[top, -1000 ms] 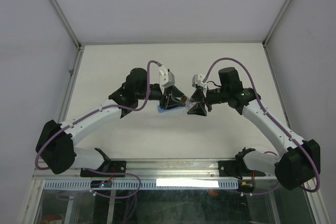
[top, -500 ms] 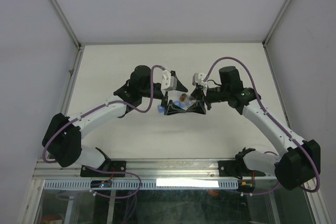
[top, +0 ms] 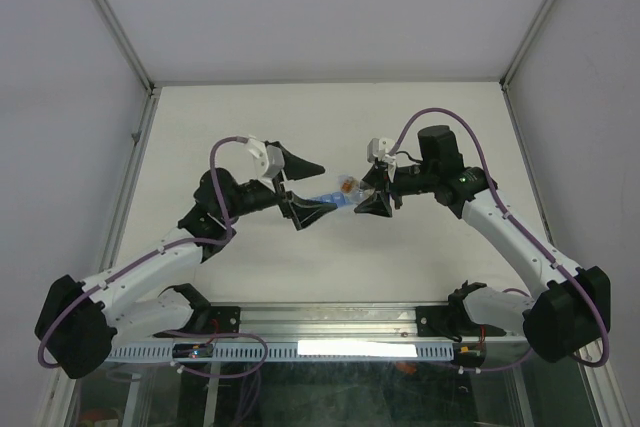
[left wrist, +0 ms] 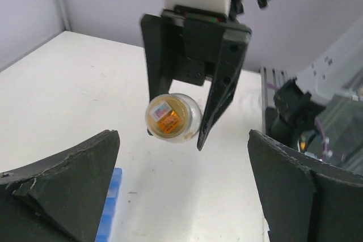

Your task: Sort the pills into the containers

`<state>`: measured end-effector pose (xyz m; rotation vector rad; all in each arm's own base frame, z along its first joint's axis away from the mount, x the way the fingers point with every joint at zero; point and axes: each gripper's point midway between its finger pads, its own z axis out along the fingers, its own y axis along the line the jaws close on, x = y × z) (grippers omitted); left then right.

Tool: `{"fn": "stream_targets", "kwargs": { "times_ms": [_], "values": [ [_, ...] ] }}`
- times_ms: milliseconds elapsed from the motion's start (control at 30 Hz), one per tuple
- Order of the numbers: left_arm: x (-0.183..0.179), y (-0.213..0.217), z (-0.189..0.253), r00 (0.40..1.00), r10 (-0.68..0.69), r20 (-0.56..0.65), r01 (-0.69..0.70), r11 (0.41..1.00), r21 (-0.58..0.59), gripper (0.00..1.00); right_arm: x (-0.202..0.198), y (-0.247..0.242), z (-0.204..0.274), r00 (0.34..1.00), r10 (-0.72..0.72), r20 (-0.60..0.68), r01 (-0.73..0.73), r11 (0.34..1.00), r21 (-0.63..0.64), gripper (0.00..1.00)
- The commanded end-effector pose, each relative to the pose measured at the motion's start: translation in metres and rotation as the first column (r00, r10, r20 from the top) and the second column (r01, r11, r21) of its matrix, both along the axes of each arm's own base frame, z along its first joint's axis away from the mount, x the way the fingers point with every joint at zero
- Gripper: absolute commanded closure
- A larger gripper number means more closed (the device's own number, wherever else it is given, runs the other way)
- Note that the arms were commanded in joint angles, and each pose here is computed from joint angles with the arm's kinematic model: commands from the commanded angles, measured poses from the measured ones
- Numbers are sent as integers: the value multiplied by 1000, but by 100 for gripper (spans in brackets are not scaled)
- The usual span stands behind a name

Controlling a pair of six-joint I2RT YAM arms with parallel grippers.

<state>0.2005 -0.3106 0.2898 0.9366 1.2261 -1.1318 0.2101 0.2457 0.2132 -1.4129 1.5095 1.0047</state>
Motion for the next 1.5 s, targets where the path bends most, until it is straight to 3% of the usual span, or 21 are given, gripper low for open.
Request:
{"fn": "stream_targets", "kwargs": {
  "times_ms": [0, 67, 167, 233, 433, 1133, 1233, 1467],
  "values": [
    [19, 24, 30, 949, 178, -260, -224, 962, -157, 1, 3, 5, 25, 997, 21, 81, -25, 998, 57, 100],
    [20, 27, 31, 915, 181, -361, -255, 952, -168, 6, 4, 4, 24, 997, 20, 76, -24, 998, 55, 100],
    [33, 30, 28, 798, 260, -544, -374, 921, -109, 17, 5, 4, 22, 997, 17, 73, -21, 998, 52, 100],
    [35, 25, 27, 759, 349, -549, -440, 897, -37, 18, 5, 4, 22, 997, 15, 73, -18, 999, 50, 100],
    [23, -1, 27, 761, 397, -513, -446, 894, 30, 22, 7, 4, 21, 997, 7, 75, -10, 999, 48, 100],
    [17, -48, 13, 797, 294, -527, -289, 953, 95, 37, 7, 2, 24, 997, 2, 80, -6, 999, 51, 100],
    [15, -51, 11, 799, 286, -528, -276, 956, 99, 42, 7, 3, 23, 997, 4, 79, -8, 999, 51, 100],
    [4, -60, 8, 822, 214, -527, -192, 977, 96, 66, 7, 2, 24, 997, 3, 79, -7, 999, 52, 100]
  ]
}}
